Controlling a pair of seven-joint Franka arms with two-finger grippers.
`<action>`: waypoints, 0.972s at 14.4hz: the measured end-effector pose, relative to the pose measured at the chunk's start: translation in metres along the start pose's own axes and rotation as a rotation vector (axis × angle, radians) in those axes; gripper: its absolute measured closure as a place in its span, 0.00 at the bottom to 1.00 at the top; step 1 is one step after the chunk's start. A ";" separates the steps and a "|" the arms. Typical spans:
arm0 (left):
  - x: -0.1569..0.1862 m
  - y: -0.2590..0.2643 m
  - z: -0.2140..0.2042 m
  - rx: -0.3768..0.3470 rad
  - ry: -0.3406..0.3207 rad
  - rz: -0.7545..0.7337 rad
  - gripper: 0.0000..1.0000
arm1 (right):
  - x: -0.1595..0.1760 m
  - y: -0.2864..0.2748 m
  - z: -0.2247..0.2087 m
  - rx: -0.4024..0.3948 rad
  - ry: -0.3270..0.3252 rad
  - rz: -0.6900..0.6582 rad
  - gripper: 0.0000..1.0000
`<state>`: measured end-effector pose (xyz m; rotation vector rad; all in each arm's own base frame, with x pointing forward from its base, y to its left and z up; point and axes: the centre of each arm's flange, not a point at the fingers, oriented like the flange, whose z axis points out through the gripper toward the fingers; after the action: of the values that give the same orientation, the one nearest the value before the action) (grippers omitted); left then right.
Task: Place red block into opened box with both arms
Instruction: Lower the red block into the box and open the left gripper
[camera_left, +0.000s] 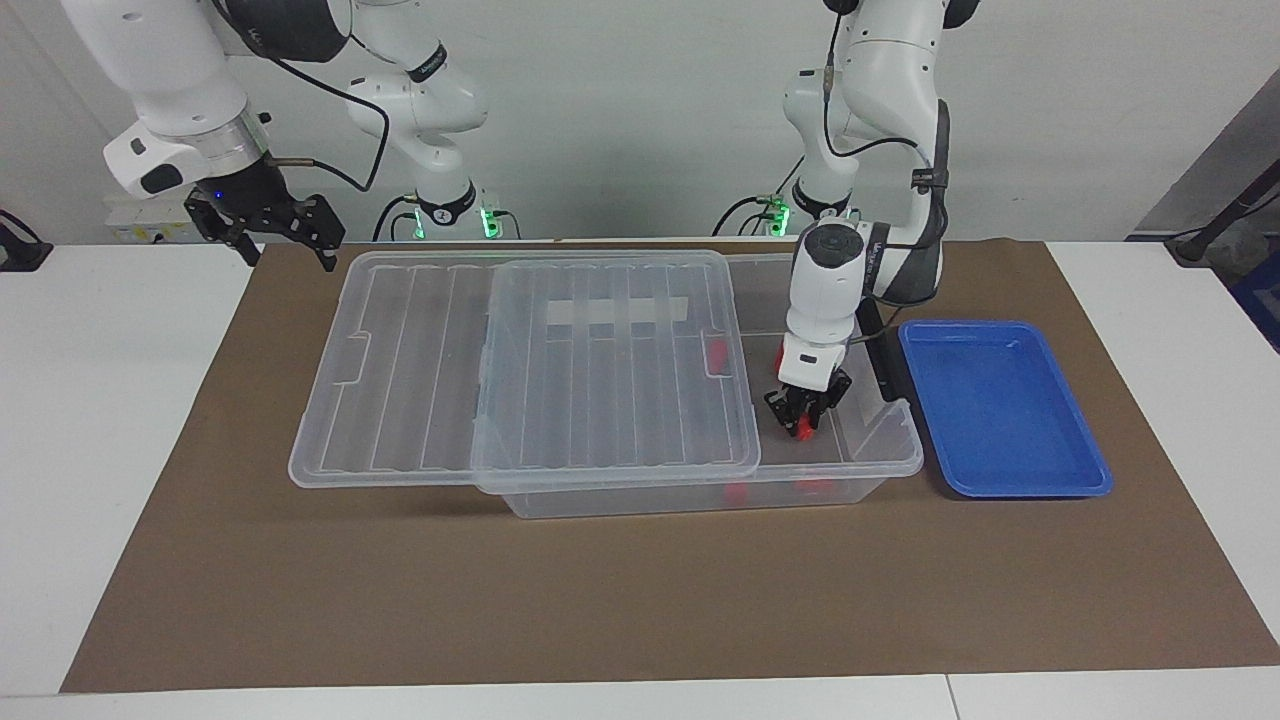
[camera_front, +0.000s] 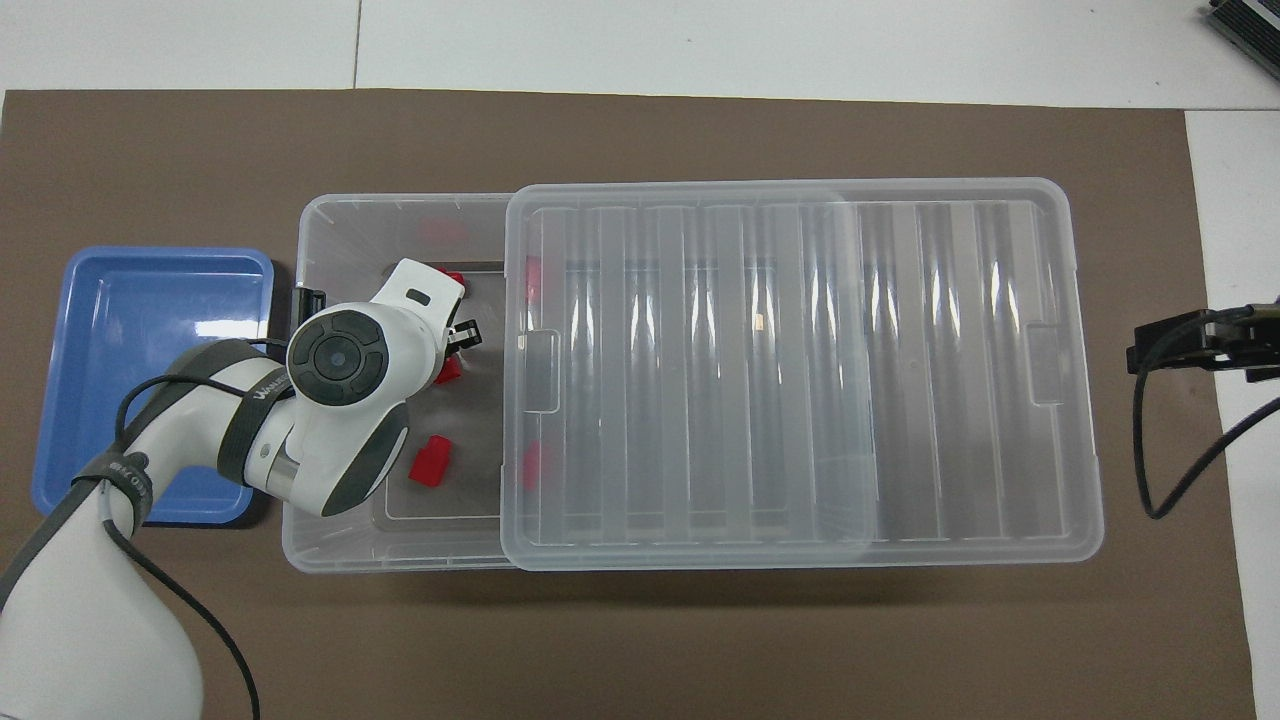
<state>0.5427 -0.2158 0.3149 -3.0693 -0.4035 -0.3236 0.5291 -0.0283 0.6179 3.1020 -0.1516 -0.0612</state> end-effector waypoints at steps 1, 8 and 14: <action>0.000 0.000 0.000 0.000 0.000 0.000 0.32 | 0.000 0.000 0.000 0.000 0.000 0.000 0.00; 0.002 0.000 -0.002 -0.002 0.005 0.000 0.00 | 0.000 0.000 0.000 0.000 0.000 0.000 0.00; 0.011 0.004 -0.036 0.026 0.000 0.001 0.00 | 0.000 0.000 0.000 0.000 0.000 0.000 0.00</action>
<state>0.5468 -0.2185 0.3525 -3.0440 -0.4026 -0.3156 0.5291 -0.0282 0.6178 3.1020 -0.1516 -0.0614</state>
